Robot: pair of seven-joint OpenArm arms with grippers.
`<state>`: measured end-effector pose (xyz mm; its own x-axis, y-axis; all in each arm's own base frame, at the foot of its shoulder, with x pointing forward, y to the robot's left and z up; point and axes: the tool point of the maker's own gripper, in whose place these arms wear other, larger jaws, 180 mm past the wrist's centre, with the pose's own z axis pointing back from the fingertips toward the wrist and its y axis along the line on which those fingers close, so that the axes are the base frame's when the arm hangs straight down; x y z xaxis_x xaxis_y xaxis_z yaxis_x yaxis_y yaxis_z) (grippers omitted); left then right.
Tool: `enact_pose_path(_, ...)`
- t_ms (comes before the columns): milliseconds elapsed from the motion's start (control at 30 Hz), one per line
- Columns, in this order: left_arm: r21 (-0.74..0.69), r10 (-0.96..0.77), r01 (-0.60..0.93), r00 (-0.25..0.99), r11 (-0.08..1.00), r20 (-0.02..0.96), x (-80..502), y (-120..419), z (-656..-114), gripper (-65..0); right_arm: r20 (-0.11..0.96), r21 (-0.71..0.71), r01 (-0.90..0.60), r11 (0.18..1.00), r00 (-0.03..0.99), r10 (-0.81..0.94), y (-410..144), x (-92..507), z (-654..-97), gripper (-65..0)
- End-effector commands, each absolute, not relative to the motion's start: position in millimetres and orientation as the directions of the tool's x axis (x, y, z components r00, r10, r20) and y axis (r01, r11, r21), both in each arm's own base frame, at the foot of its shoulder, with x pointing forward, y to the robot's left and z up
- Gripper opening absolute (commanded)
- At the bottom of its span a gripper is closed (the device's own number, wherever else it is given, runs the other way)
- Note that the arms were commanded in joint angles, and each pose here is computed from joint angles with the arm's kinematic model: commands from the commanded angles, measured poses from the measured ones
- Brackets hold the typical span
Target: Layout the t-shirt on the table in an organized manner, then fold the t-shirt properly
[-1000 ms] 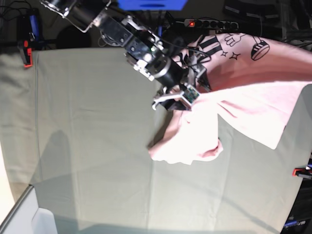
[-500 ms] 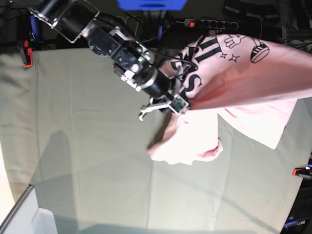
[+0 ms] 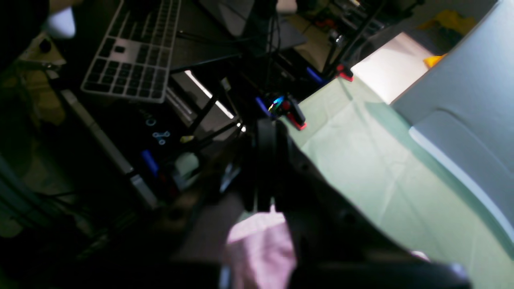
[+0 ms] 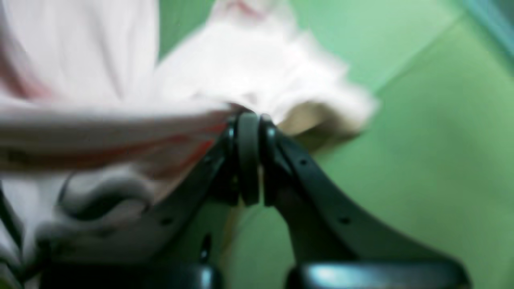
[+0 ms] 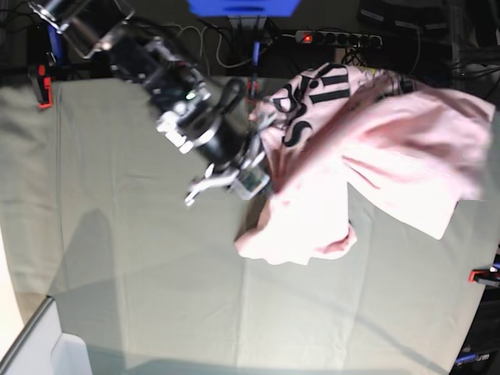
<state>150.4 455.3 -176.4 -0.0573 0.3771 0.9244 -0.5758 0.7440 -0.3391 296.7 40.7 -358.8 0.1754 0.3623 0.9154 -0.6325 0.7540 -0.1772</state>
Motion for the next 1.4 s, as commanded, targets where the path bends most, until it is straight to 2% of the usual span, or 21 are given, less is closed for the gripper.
enact_pose_path(0,-0.332,0.334,-0.556,-0.102,0.762,0.937,154.6,457.3,-156.0,-64.8,0.945,-0.196,-0.606,0.771,0.091,0.313,39.4,310.0,-325.8,-65.0)
enact_pose_path(100,-0.350,0.337,-0.533,-0.125,0.771,0.933,167.0,453.6,-151.9,-64.8,0.941,-0.231,-0.578,0.783,0.071,0.330,20.1,316.6,-308.3,-65.0)
enact_pose_path(167,-0.332,0.338,-0.524,-0.089,0.784,0.937,184.3,447.6,-158.8,-64.8,0.931,-0.249,-0.572,0.782,0.082,0.356,10.8,317.2,-309.9,-65.0)
enact_pose_path(267,-0.300,0.348,-0.510,-0.002,0.806,0.937,214.3,435.5,-181.1,-64.6,0.923,-0.250,-0.572,0.781,0.103,0.371,3.4,311.6,-318.2,-65.0)
enact_pose_path(467,-0.371,0.485,-0.438,0.182,0.819,0.855,274.3,397.9,-256.8,-62.9,0.919,-0.218,-0.578,0.786,0.150,0.365,4.2,298.1,-332.2,-65.0)
enact_pose_path(533,-0.356,0.489,-0.429,0.254,0.830,0.835,288.0,389.1,-279.4,-57.7,0.917,-0.210,-0.581,0.786,0.162,0.365,4.2,293.5,-336.3,-65.0)
enact_pose_path(667,-0.357,0.540,-0.460,0.364,0.813,0.759,309.0,378.4,-329.6,-39.4,0.908,-0.203,-0.586,0.785,0.187,0.375,2.2,286.0,-344.3,-65.0)
enact_pose_path(733,-0.375,0.579,-0.483,0.398,0.792,0.711,312.9,375.6,-353.8,-35.4,0.905,-0.200,-0.588,0.784,0.195,0.377,1.5,283.2,-347.3,-65.0)
enact_pose_path(933,-0.384,0.627,-0.542,0.384,0.748,0.678,317.8,378.8,-400.5,-35.3,0.893,-0.200,-0.587,0.784,0.221,0.393,-2.6,281.4,-359.1,-65.0)
enact_pose_path(1067,-0.343,0.586,-0.515,0.439,0.785,0.681,324.8,361.5,-427.0,-35.3,0.889,-0.197,-0.587,0.785,0.231,0.396,-3.2,280.9,-363.3,-65.0)
enact_pose_path(1367,-0.333,0.563,-0.488,0.464,0.807,0.684,330.6,345.9,-442.5,-35.3,0.888,-0.197,-0.587,0.785,0.232,0.397,-3.4,280.8,-363.8,-65.0)
